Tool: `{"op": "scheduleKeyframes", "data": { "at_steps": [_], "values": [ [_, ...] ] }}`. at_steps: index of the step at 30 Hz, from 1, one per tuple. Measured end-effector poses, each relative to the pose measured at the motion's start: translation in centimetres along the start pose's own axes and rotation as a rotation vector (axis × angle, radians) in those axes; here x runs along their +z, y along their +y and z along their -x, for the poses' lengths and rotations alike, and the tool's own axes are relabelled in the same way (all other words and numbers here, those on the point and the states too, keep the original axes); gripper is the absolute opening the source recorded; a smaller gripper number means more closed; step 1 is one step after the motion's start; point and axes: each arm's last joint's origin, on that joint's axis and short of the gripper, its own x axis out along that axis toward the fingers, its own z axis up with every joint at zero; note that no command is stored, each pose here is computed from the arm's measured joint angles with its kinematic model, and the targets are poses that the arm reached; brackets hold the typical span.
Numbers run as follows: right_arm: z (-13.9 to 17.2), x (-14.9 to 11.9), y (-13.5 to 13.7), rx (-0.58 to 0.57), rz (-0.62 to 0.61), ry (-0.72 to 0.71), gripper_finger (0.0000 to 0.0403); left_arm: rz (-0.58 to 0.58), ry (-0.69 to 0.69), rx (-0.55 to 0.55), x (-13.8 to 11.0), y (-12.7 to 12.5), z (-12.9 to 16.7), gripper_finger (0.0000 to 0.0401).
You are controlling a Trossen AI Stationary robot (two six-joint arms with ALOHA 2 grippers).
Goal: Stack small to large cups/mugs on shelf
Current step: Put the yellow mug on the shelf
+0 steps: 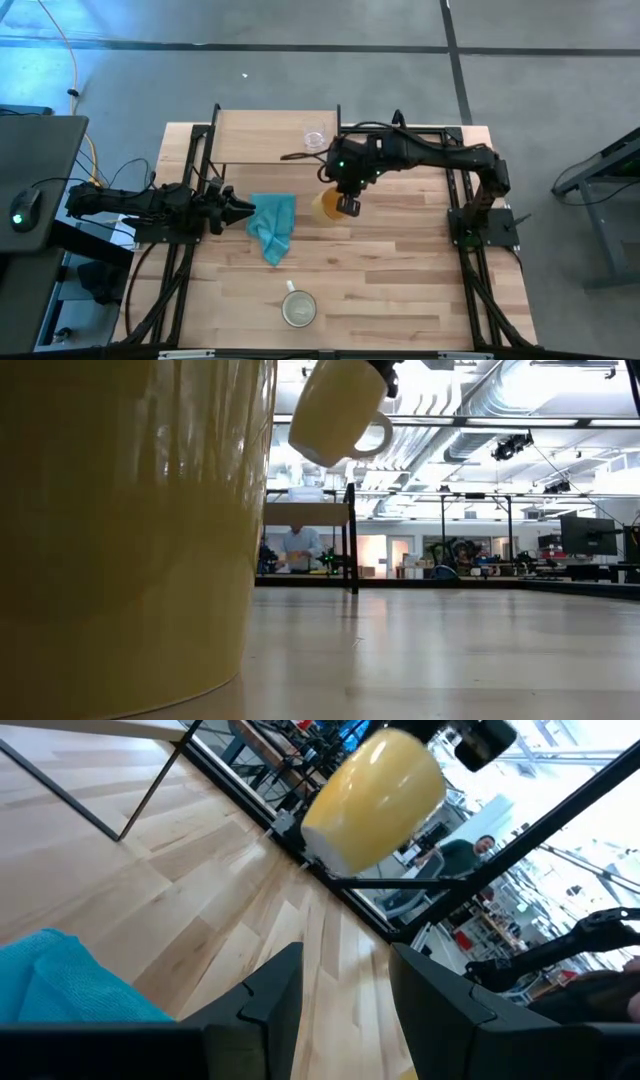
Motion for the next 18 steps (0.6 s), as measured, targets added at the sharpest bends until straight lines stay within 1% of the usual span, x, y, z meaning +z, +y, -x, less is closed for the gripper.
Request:
{"op": "scheduleKeyframes", "data": {
  "at_steps": [12,18],
  "values": [
    [1.7,1.1,-2.2,-0.049,-0.002,-0.069,0.0000,0.002,0.000,0.000,0.0,0.0,0.0,0.0138],
    [1.1,2.8,-2.7,-0.058,0.037,-0.083,0.0000,0.002,-0.001,0.001,0.0,0.0,0.0,0.0138]
  ]
}}
